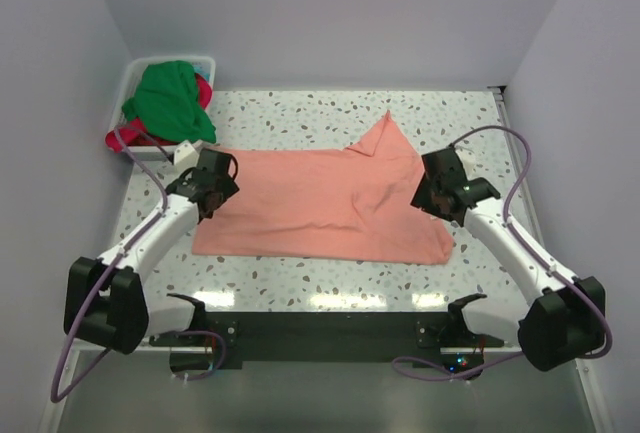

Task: Fold and stack the t-shirts
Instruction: Fold the tshirt

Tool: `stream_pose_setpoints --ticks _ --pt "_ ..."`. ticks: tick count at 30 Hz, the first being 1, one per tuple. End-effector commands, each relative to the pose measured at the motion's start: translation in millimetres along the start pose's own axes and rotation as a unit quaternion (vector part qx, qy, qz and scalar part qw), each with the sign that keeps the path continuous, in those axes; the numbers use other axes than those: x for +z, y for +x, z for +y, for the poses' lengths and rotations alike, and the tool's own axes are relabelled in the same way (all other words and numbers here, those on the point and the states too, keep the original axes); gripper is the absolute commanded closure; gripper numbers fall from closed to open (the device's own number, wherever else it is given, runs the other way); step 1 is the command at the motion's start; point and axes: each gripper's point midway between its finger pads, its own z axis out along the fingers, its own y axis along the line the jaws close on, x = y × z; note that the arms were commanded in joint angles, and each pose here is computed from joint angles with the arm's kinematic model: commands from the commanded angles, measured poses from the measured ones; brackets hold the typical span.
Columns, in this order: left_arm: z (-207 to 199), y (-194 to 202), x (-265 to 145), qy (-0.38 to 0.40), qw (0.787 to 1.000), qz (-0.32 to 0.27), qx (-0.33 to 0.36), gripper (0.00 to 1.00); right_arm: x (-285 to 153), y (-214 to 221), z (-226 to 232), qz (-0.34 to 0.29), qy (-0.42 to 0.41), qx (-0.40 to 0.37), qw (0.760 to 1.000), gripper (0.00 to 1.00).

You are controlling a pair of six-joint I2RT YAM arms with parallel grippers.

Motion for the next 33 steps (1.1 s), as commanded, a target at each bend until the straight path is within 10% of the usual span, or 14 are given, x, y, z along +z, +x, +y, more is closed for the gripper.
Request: stream_pose_setpoints --ticks 1,10,33 --pt "-47 -47 5 0.035 0.998 -0.054 0.001 0.18 8 -48 46 -0.050 -0.053 -0.007 0.997 0.46" --pt "-85 -71 68 -0.006 0.998 -0.063 -0.020 0.42 50 -78 101 -0.054 -0.084 -0.026 0.995 0.46" --pt "-122 -62 129 0.018 0.993 -0.052 0.106 0.41 138 -37 87 0.042 0.002 -0.041 0.998 0.46"
